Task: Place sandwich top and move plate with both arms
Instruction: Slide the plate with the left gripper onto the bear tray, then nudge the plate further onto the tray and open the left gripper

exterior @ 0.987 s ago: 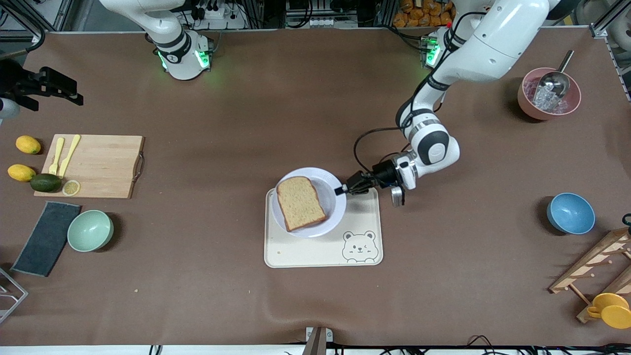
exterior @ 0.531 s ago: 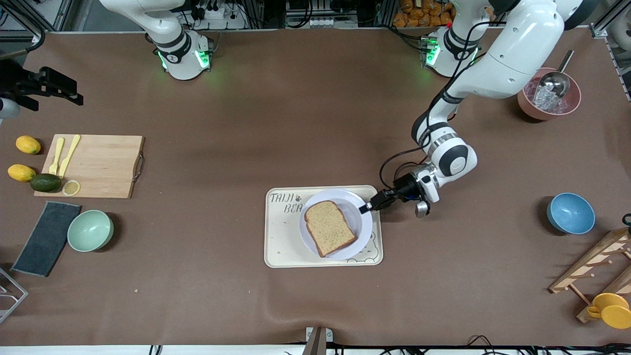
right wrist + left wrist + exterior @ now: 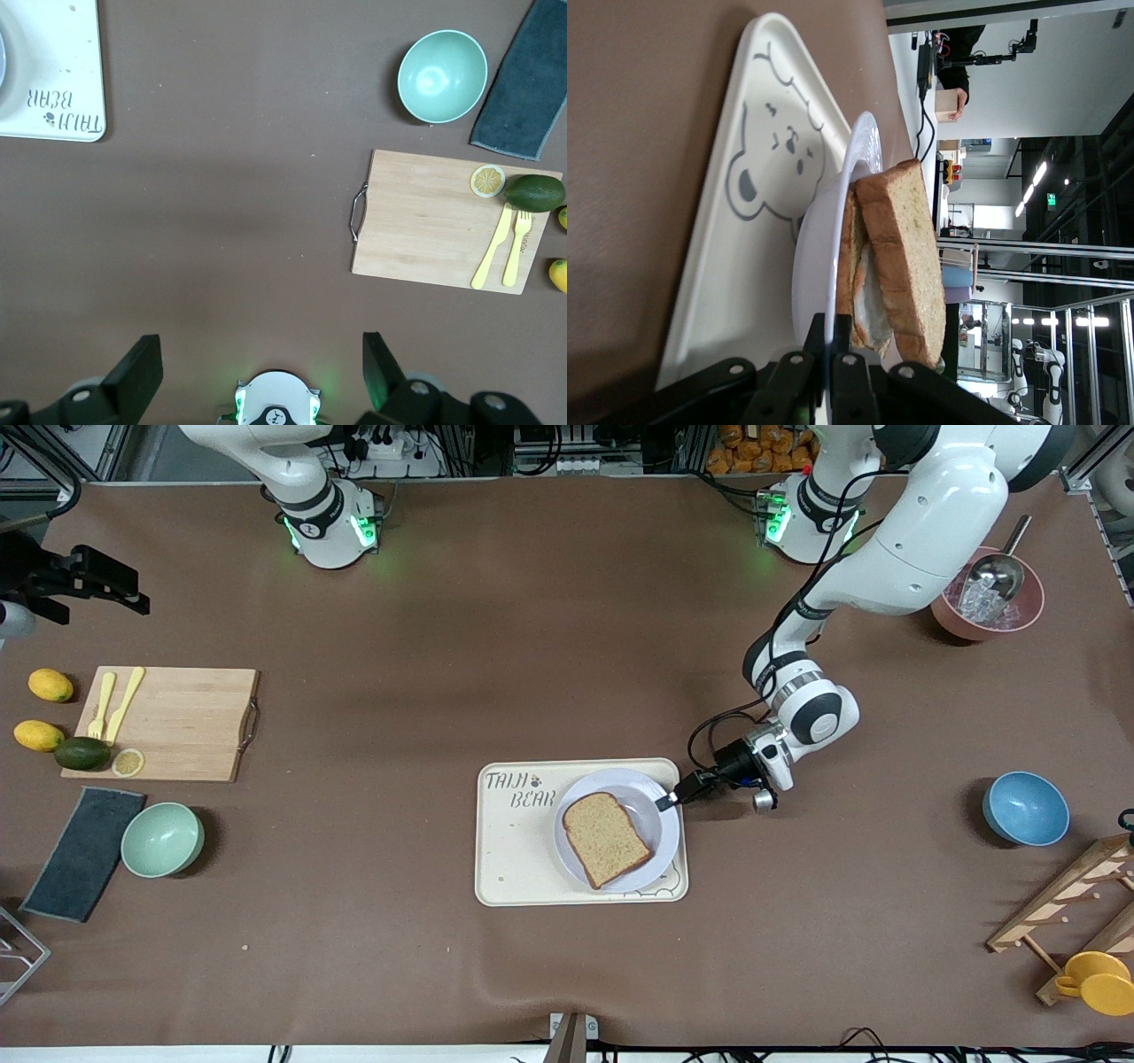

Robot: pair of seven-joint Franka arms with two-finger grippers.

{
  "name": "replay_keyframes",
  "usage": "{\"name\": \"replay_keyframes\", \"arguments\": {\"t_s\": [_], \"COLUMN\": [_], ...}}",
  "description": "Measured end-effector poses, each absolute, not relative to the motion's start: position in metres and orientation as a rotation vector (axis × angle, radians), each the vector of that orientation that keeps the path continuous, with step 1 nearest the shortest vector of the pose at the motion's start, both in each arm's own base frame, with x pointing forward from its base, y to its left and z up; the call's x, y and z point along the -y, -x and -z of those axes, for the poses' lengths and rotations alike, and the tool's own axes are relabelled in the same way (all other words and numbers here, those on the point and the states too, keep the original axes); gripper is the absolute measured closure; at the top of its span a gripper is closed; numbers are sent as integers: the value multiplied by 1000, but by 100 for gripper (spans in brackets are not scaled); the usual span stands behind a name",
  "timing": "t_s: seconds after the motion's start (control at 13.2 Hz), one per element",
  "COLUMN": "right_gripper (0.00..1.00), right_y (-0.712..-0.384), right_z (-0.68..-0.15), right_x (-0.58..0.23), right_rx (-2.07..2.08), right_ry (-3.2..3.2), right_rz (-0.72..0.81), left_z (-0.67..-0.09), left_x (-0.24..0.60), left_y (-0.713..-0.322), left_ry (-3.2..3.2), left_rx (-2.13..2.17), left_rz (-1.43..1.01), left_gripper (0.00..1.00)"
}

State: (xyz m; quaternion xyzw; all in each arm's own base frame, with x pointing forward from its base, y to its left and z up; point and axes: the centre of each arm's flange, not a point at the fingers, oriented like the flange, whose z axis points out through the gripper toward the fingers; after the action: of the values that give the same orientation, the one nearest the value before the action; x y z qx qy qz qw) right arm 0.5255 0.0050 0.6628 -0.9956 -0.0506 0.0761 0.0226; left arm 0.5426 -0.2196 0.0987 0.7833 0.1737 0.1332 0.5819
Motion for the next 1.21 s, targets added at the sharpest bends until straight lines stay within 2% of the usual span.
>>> {"name": "replay_keyframes", "arguments": {"t_s": [0.46,0.53,1.21], "right_gripper": [0,0,0], "right_y": [-525,-525,-525], "right_z": [-663,-663,-663], "right_x": [-5,-5,-5], "right_rx": [156,156,156], "right_ry": [3083,3083,3083], "right_rz": [-236,-236,-236], "left_z": [-94,-93,-115], "left_x": [224,222,210], "left_y": [-536,-535,-534], "left_ry": [-1839,-1849,-1935], "left_rx": [-406,-411,-423], "left_rz": [-294,-295,-335], "left_gripper": [96,91,1]}}
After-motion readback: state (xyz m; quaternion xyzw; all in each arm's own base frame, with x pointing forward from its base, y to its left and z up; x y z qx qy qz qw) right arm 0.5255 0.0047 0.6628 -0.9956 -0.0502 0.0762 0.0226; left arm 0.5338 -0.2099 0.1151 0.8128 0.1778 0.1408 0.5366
